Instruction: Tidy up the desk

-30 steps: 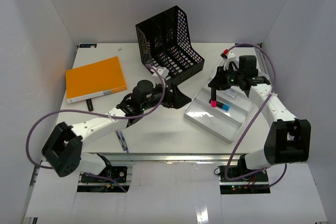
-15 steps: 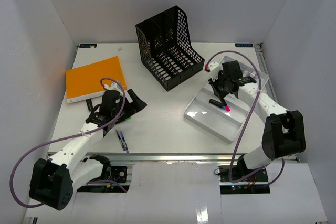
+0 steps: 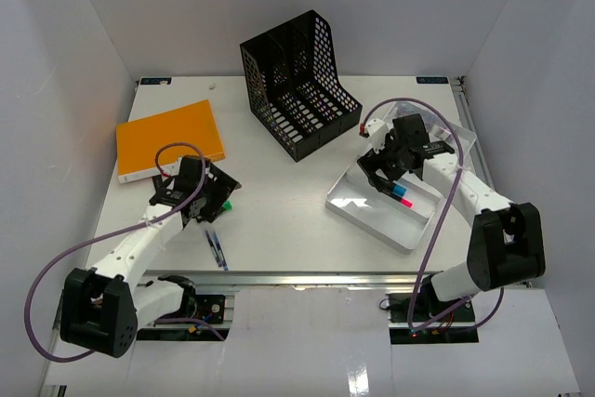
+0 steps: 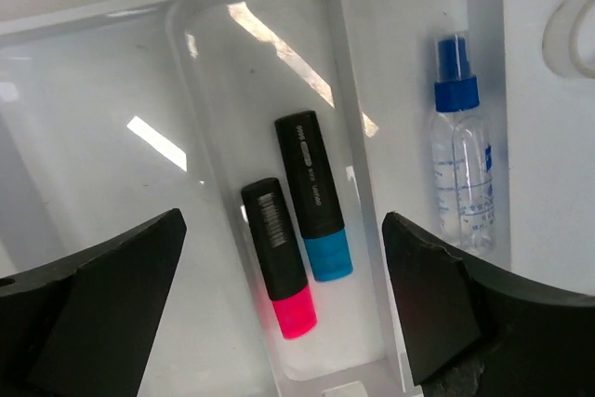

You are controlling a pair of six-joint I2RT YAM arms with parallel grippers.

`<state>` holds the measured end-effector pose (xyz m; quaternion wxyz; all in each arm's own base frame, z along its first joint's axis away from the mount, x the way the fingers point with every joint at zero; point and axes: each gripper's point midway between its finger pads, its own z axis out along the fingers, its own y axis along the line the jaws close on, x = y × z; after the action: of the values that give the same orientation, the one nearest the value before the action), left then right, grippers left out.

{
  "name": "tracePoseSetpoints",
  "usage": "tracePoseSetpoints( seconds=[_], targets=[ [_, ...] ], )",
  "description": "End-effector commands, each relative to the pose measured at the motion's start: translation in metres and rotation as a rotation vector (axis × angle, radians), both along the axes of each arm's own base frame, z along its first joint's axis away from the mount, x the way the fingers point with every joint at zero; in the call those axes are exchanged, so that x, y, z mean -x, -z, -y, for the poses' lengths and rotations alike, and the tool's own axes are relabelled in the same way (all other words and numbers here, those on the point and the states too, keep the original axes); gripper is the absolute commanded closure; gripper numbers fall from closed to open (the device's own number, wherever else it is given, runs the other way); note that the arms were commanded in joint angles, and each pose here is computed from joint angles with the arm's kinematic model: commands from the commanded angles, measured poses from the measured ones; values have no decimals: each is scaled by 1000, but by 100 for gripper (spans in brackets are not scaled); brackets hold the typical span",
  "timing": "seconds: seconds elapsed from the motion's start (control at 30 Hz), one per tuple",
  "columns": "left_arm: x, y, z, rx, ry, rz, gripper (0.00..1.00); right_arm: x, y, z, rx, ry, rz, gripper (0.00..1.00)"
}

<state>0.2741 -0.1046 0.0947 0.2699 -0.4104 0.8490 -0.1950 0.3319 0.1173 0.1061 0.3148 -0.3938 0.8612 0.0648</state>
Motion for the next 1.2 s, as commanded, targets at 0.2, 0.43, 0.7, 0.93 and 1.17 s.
tracePoseSetpoints(
  seconds=[0.2,0.43,0.7,0.93,1.17],
  targets=[
    [8,9,-44,14,-469,-95,23,38,-51,-32,-396,-242,90,2],
    [-6,31,-37,-5,-505,-209,23,49,-60,-27,-480,-255,93,2],
    [-18,48,-39,-51,-515,-263,24,54,-65,-22,-511,-259,95,2],
    [-29,62,-48,-80,-519,-312,26,54,-70,-13,-525,-239,120,2],
    [-40,85,-58,-140,-469,-383,31,54,-76,-4,-556,-219,130,2]
  ],
)
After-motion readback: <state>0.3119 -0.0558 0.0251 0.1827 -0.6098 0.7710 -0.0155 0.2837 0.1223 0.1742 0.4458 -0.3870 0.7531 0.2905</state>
